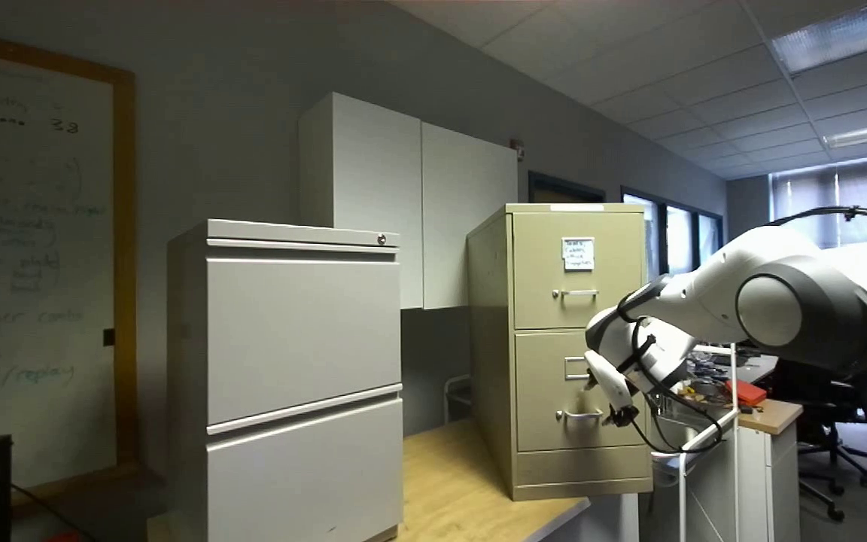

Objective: Open the bottom drawer of the cabinet to the right.

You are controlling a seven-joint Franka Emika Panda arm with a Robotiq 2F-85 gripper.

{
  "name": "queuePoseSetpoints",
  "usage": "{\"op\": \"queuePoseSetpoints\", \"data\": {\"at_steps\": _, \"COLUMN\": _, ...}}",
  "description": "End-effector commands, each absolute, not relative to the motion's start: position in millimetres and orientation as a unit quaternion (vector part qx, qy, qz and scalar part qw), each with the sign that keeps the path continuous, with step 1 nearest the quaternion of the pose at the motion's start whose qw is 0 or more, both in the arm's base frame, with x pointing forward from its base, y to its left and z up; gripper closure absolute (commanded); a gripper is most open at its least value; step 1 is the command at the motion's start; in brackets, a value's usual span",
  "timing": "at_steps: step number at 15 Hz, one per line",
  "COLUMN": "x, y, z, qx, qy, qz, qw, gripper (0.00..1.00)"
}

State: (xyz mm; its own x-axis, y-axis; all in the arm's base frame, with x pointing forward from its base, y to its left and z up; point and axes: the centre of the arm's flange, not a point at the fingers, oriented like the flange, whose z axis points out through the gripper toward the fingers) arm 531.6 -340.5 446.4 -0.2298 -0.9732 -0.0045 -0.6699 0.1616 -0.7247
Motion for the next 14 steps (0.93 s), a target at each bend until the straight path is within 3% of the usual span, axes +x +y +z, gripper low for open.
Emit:
{"op": "queuePoseSetpoints", "data": {"at_steps": 1, "x": 552, "y": -354, "z": 445, "qx": -0.578, "qy": 0.730, "qz": -0.286, "qw": 0.226, "gripper": 0.00}}
{"op": "queuePoseSetpoints", "data": {"at_steps": 8, "x": 573, "y": -361, "z": 426, "qx": -0.620, "qy": 0.740, "qz": -0.225, "qw": 0.131, "gripper": 0.00}}
{"op": "queuePoseSetpoints", "data": {"at_steps": 14, "x": 599, "y": -355, "z": 429, "qx": -0.628, "qy": 0.745, "qz": -0.185, "qw": 0.126, "gripper": 0.00}}
